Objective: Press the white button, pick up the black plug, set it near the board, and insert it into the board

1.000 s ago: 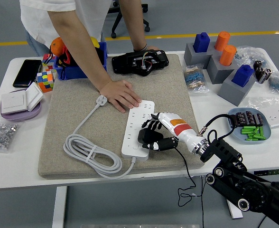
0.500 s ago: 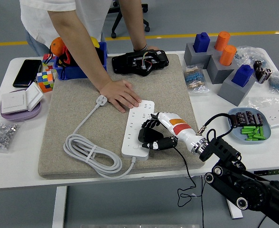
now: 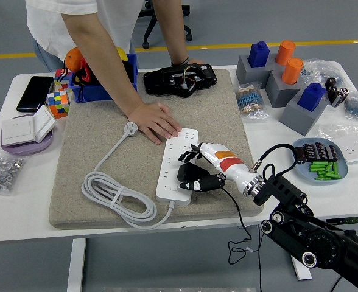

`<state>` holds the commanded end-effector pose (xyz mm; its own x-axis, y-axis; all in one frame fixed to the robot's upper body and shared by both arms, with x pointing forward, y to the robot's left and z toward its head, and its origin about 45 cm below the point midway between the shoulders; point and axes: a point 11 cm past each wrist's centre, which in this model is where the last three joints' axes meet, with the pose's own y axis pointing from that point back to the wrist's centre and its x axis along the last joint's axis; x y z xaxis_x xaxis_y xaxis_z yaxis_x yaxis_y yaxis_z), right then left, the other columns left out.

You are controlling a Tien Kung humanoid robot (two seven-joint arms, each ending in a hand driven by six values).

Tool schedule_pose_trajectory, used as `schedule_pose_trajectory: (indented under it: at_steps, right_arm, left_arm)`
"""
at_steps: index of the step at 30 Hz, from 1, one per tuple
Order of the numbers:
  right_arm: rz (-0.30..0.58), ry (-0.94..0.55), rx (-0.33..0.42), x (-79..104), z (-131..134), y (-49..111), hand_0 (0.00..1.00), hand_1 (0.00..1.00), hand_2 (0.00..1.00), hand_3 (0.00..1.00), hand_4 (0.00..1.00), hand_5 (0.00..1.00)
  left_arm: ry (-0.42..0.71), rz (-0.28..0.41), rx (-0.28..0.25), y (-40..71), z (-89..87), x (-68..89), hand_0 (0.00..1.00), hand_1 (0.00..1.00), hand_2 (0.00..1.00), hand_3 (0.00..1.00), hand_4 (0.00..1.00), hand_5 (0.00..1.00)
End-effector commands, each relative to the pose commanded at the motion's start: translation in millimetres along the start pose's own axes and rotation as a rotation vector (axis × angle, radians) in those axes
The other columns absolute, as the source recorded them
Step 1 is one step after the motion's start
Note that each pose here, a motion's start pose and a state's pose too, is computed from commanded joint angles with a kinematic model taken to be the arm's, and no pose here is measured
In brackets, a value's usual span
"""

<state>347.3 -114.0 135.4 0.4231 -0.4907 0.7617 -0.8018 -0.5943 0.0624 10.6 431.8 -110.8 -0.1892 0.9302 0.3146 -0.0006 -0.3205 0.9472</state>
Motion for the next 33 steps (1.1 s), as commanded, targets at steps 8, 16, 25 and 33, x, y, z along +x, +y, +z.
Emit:
schedule_pose_trajectory:
  at_steps: [8,16,25,33]
  right_arm:
    - [0.006,-0.017,0.036,4.7,-13.8,-2.9,0.635,0.625,0.573,0.591,0.998,0.242]
    - [0.052,-0.078,0.08,24.8,-28.7,5.2,0.687,0.672,0.603,0.603,0.998,0.314]
    - [0.002,-0.119,0.042,31.6,-14.7,37.6,0.973,0.94,0.888,0.859,0.998,0.704]
    - [-0.019,-0.119,0.008,26.3,10.2,71.7,0.988,0.954,0.908,0.88,0.954,0.794]
  left_arm:
    - [0.001,-0.002,0.001,0.0,-0.5,-1.2,0.466,0.494,0.516,0.571,0.606,0.253]
    - [0.001,-0.001,-0.001,0.0,-0.5,-0.5,0.471,0.494,0.515,0.571,0.606,0.253]
    - [0.003,0.001,0.005,-0.2,-3.2,0.8,0.471,0.494,0.514,0.57,0.607,0.253]
    - [0.008,-0.002,0.0,-0.1,-1.8,-0.5,0.47,0.494,0.514,0.57,0.606,0.253]
